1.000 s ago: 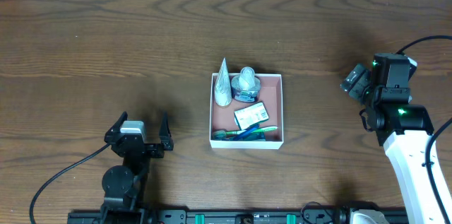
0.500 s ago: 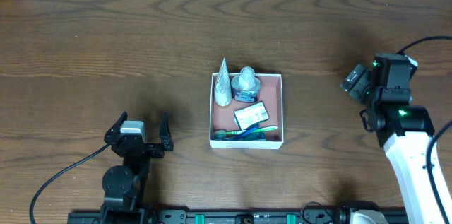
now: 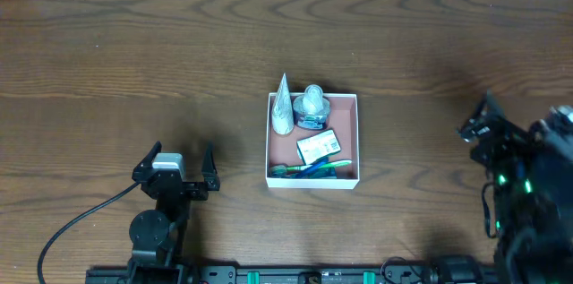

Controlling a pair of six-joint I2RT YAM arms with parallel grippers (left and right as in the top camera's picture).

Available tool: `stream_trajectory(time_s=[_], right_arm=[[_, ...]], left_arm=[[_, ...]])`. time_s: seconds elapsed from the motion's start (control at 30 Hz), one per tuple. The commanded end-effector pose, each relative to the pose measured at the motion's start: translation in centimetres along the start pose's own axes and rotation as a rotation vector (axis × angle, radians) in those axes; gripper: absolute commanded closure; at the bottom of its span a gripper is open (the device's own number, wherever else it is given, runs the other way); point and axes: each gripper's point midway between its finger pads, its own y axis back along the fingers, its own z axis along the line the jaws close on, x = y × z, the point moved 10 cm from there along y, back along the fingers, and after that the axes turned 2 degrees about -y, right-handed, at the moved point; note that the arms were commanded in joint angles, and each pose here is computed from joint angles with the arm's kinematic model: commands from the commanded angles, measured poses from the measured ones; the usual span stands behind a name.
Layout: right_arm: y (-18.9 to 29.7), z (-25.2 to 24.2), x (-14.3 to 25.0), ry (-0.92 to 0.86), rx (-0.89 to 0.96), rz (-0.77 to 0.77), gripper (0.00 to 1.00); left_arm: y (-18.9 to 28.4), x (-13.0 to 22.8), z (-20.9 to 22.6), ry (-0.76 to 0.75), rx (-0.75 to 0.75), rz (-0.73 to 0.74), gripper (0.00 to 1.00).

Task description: Pack container

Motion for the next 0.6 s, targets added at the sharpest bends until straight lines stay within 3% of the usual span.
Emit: stream_trajectory(time_s=[0.0,0.3,0.57], right_arm=[[-0.2,-0.8,1.9,0.034,-0.059,-0.045,0.01],[-0.9,-2.0,8.4,0.289,-0.445,-0.26,0.01],[-1.5,-3.4,12.1,0.387,-0.51,-0.306,0.01]], left_arm=[[-0.2,1.3,0.1,0.004,-0.01,0.04,0.02],[-0.2,1.3,0.1,0.004,-0.01,0.04,0.02],[-0.2,1.3,0.1,0.004,-0.01,0.04,0.02]])
